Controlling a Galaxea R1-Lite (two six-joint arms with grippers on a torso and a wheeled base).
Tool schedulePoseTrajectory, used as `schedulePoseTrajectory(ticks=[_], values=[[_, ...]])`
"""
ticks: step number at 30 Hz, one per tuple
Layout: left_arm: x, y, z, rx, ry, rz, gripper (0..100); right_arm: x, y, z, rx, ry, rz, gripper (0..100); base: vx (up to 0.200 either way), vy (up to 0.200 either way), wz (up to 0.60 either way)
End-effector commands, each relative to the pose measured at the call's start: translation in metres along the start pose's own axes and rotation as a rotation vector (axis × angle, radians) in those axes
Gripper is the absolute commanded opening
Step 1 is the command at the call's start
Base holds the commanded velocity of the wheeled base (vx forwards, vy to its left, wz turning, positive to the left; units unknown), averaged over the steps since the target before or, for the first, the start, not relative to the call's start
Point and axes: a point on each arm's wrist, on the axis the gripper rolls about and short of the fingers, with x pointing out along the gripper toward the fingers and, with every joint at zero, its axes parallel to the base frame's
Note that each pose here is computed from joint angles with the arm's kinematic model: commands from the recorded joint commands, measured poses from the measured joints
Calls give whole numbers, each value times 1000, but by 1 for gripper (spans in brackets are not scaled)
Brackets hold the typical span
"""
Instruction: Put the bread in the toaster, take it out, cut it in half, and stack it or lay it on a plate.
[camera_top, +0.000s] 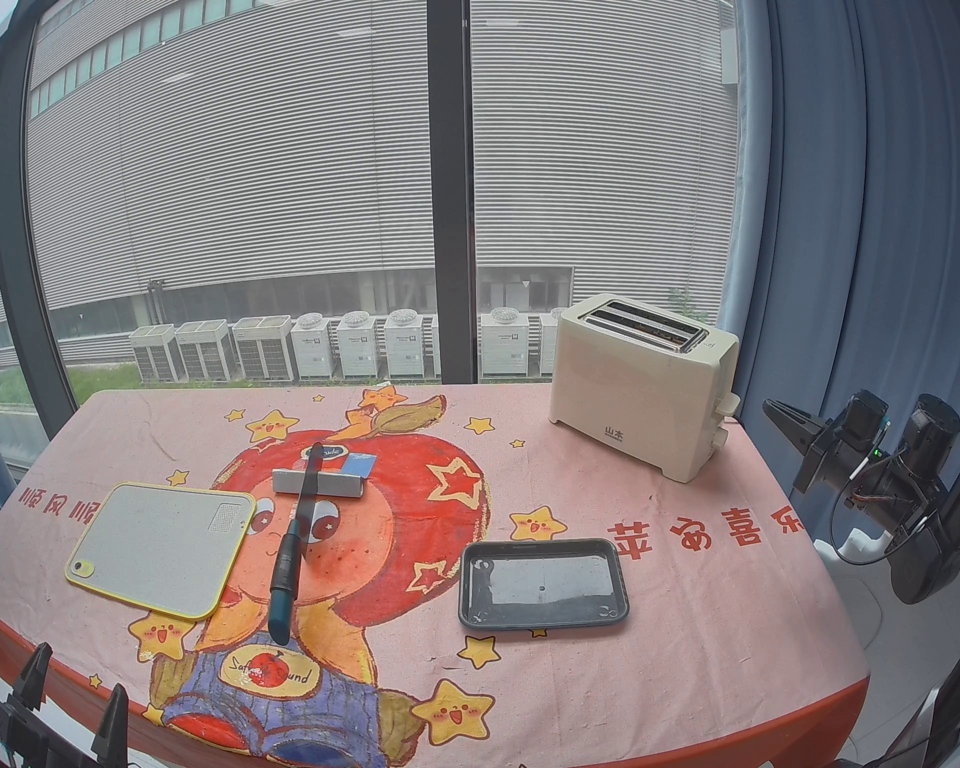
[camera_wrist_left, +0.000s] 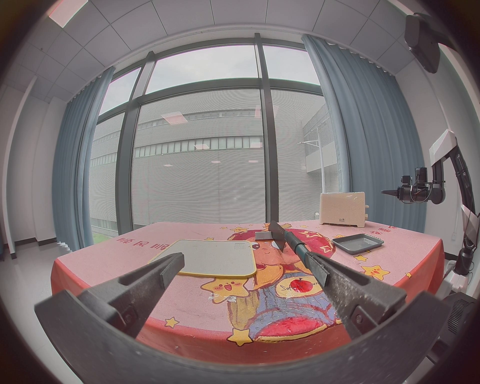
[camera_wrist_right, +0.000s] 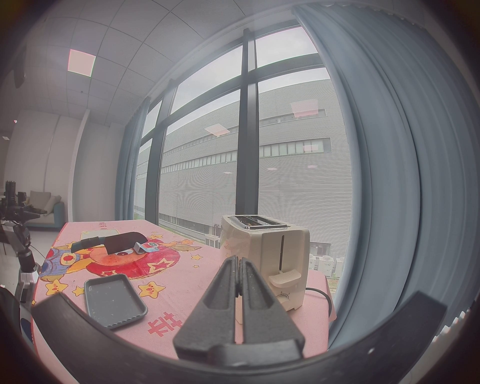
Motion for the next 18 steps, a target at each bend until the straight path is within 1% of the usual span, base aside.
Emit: schedulePoseTrajectory(ticks=[1,3,16,18], values=[[1,0,-4,0,16,0,100,0,-2,1,-3,-8,-4,0,0,0,0],[1,0,-4,0,16,0,100,0,-2,1,-3,-8,-5,0,0,0,0],[1,0,-4,0,16,0,100,-2,6,3,-1,-10,19,0,0,0,0],[1,0,-4,0,16,0,100,-2,12,5,-2,-15,35,0,0,0,0]])
